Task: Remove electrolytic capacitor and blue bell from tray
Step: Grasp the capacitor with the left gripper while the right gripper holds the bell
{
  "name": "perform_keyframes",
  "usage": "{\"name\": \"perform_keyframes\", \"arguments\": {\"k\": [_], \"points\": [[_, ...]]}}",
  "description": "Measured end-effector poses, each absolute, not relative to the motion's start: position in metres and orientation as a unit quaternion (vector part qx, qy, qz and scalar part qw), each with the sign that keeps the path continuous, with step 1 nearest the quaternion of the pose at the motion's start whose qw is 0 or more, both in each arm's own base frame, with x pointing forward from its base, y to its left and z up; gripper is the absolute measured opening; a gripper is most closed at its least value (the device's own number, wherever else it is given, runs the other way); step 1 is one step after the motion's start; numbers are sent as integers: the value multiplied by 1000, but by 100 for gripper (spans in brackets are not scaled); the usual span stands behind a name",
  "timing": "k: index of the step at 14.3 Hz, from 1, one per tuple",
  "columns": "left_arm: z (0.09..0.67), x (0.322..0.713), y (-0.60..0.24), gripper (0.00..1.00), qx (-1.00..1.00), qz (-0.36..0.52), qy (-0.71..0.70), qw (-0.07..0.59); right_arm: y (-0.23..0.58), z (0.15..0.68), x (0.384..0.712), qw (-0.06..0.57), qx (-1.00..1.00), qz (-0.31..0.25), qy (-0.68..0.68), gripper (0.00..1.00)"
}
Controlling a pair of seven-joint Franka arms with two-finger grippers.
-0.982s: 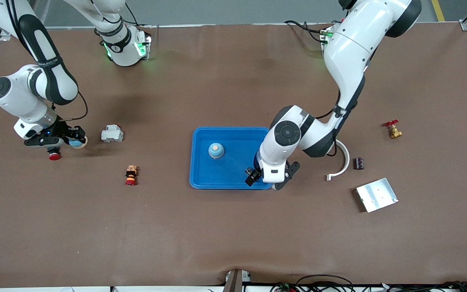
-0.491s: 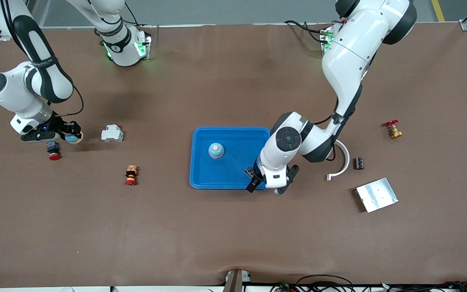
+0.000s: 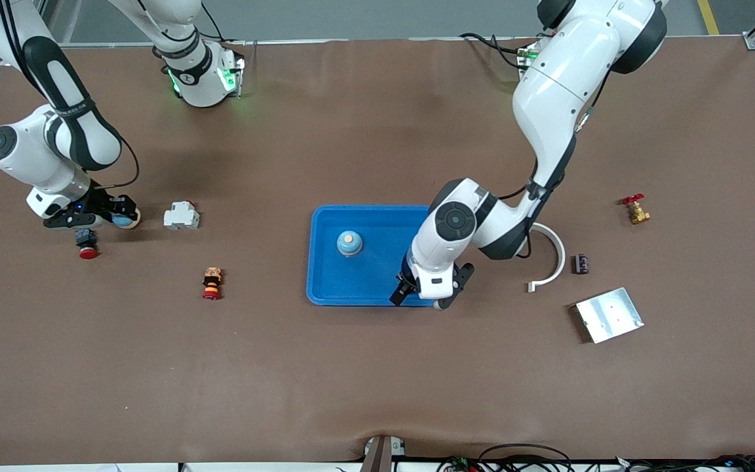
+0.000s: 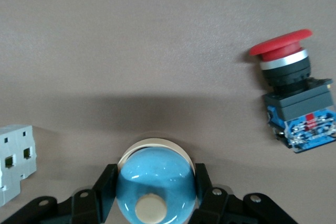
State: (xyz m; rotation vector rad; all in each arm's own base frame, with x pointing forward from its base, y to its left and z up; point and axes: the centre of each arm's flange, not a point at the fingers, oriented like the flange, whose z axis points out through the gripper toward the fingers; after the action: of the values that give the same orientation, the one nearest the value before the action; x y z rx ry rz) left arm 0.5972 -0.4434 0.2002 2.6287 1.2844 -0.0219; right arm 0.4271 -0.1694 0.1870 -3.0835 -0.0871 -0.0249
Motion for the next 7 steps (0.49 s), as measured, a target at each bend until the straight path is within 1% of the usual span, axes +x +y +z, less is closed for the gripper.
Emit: {"name": "perform_keyframes", "arguments": {"k": [3,7], "points": [[185,592,-446,100,894,-14,437,99,-169,185,427,29,-999,-7,-28,64],[182,597,-438,100,892,-12,442,97,-170,182,425,30,-999,-3,-27,64]]}}
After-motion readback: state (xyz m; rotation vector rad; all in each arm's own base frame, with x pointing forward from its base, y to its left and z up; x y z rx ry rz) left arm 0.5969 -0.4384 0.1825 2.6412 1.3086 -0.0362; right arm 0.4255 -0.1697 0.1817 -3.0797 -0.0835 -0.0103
